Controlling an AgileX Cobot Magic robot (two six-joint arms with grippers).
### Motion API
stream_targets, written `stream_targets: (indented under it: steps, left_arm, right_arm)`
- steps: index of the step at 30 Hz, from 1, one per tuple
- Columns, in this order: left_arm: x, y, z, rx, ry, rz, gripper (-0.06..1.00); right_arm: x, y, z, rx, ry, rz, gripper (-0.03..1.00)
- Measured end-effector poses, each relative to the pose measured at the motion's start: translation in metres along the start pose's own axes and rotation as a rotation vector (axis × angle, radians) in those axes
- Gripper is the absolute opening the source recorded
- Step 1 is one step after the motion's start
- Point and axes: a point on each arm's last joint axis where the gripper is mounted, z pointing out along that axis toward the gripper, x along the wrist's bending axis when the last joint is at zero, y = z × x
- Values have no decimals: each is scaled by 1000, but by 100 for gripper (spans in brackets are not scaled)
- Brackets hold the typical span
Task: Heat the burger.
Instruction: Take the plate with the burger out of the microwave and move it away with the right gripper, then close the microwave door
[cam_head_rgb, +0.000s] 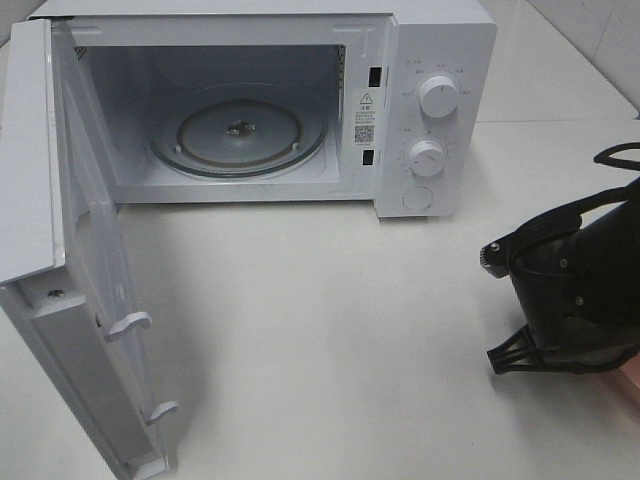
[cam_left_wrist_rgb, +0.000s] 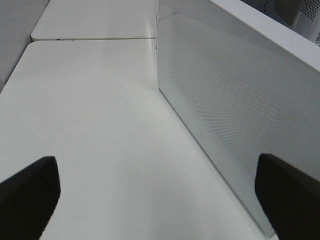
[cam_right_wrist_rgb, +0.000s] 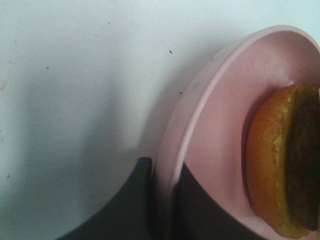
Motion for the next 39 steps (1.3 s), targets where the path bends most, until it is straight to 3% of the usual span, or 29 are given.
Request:
stream_targets:
  steps: [6,8,10,11,14,16,18,22,24,26,27,28,29,34,39]
  left_arm:
    - [0,0,0,0,0,0,98]
    - [0,0,0,0,0,0,98]
    - [0,0,0,0,0,0,98]
    - [0,0,0,0,0,0,98]
    - [0,0,0,0,0,0,98]
    - [0,0,0,0,0,0,98]
    - [0,0,0,0,0,0,98]
    - [0,0,0,0,0,0,98]
    - [0,0,0,0,0,0,98]
    - [0,0,0,0,0,0,98]
    - [0,0,0,0,0,0,98]
    - [0,0,0,0,0,0,98]
    - [0,0,0,0,0,0,98]
    - [0,0,0,0,0,0,98]
    - [0,0,0,0,0,0,98]
  right_arm:
    - [-2,-9,3,22,-7,7,12]
    - [-2,-11,4,36,-5,5,23]
    - [-2,-12,4,41,-4,3,27]
    - [-2,-12,2,51,6,6,35]
    - [-3,-12,1,52,10,5,39]
    - [-10,-7,-14,16,49,38,51]
    - [-14,-5,-19,1,62,47,54]
    - [-26,0,-42,-56,148,69,60]
    - [-33,2,-63,-111,262,41,67]
    - [-37,3,-71,-135,296,36,69]
    - [-44,2,-86,-181,374,7,74]
    - [-44,2,-86,-181,374,7,74]
    - [-51,-1,-100,-223,436,-18,78]
    - [-73,-13,-132,-289,547,-64,82]
    - [-94,-25,-156,-309,605,-97,82]
